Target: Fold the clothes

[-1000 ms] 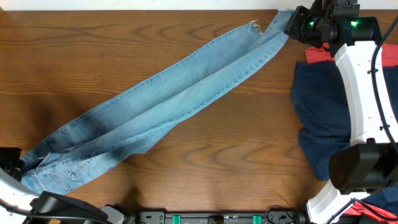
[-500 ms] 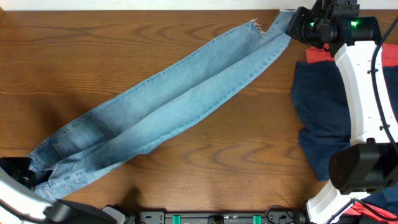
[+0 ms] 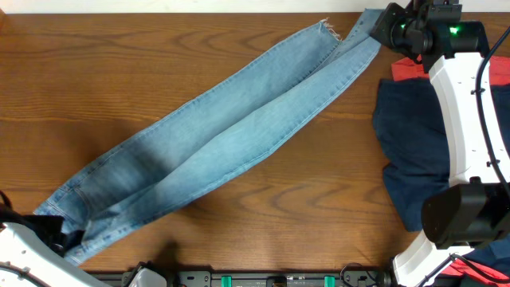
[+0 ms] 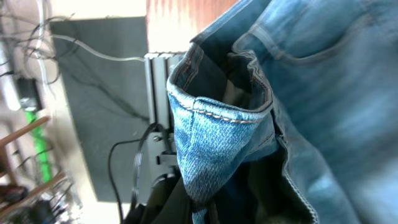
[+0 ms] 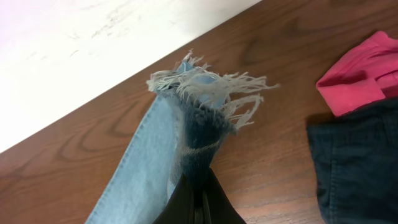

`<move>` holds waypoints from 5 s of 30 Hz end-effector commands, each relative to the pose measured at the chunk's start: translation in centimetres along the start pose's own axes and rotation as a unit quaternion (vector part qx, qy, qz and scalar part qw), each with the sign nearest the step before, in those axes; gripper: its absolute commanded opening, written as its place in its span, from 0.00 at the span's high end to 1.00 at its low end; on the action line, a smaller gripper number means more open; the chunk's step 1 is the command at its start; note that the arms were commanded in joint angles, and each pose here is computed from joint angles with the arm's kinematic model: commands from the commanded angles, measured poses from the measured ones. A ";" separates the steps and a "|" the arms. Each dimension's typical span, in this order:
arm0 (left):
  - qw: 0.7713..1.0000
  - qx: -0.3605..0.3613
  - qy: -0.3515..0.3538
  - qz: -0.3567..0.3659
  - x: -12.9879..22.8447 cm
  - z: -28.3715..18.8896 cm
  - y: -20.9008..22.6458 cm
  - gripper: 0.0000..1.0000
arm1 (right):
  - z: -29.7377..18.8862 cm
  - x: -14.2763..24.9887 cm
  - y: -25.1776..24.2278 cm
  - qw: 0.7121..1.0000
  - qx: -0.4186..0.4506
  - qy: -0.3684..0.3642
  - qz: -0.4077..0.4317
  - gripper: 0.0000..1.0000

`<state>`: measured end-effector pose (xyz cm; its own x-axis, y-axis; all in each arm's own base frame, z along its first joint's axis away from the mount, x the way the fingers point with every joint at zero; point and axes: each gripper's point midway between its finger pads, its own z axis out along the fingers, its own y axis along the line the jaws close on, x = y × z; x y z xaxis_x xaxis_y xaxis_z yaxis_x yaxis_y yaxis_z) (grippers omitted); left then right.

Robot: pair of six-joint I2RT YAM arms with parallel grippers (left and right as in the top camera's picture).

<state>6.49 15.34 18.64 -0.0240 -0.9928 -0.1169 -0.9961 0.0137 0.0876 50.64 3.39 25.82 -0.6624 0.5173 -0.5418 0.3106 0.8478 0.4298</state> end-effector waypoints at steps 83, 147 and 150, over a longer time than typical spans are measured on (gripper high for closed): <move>0.962 -0.066 0.080 0.255 -2.9 0.5 -13.0 0.94 | 0.3 -1.6 -4.8 0.995 0.093 -0.025 0.013 0.99; 0.979 -0.006 -0.019 0.202 -2.9 6.4 -12.0 0.94 | -0.7 -0.9 -2.9 0.998 0.050 -0.009 0.037 0.99; 0.979 -0.011 -0.014 0.204 -3.0 7.1 -12.3 0.94 | 0.5 -0.3 -3.7 0.995 0.067 0.003 0.072 0.99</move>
<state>18.42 18.26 11.19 -0.4347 -0.8966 -0.0845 -0.8978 0.4240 0.1194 49.46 0.22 24.79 -0.6475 0.5598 -0.5171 0.4168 0.8282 0.3747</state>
